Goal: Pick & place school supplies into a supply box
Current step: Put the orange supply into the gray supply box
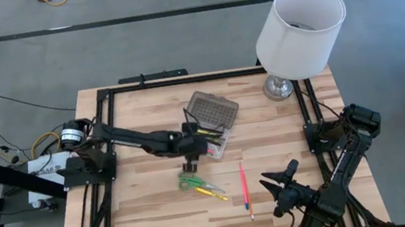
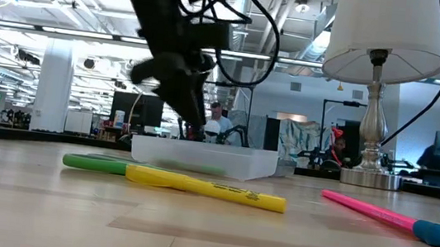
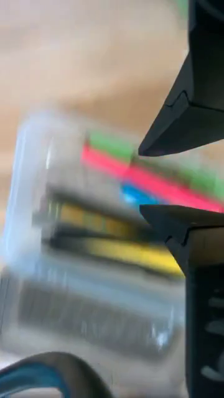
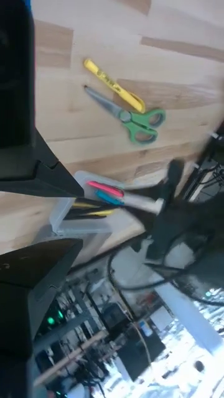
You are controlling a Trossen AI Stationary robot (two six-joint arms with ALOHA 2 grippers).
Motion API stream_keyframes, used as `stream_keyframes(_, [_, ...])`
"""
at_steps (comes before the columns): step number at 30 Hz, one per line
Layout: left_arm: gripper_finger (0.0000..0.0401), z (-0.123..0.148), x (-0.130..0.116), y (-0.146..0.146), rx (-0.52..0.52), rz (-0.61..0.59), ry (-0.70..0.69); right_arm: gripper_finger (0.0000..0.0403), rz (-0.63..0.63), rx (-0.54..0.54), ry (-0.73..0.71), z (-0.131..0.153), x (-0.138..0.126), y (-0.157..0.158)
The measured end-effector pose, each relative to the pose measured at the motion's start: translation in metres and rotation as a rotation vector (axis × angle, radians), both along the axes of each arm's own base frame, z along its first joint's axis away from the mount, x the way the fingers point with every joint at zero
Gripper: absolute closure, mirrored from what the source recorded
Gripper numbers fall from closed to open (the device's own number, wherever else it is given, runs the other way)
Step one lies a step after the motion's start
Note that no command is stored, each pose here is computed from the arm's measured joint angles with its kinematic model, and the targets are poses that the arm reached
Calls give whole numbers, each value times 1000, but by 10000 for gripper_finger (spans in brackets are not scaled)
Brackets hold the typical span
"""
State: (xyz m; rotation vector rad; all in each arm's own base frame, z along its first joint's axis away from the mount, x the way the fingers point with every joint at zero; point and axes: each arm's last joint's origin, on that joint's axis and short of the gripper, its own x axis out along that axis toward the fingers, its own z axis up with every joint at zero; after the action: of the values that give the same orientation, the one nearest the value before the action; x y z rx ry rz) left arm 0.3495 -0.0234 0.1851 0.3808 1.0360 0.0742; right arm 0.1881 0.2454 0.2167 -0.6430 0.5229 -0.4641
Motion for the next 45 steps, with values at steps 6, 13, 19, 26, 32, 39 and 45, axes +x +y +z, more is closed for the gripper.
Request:
stream_keyframes(6, [269, -4, -15, -54, -64, -53, 53, 290, -137, 208, 15, -4, 15, -10])
stream_keyframes(13, [269, -2, -33, -111, -19, -63, -21, 290, -317, 598, 203, -14, 49, -23])
stream_keyframes(19, [269, -1, -48, -132, 138, -24, -77, 290, -391, 769, 297, -17, 67, -35])
stream_keyframes(26, [269, -3, -59, -130, 223, 77, -63, 290, -452, 927, 348, -18, 82, -46])
stream_keyframes(32, [269, -4, -61, -126, 243, 122, -50, 290, -426, 959, 328, -22, 90, -44])
stream_keyframes(39, [269, -4, -61, -126, 245, 122, -51, 290, -432, 915, 408, -47, 95, -39])
stream_keyframes(45, [269, -4, -61, -126, 245, 122, -52, 290, -436, 929, 391, -47, 96, -38])
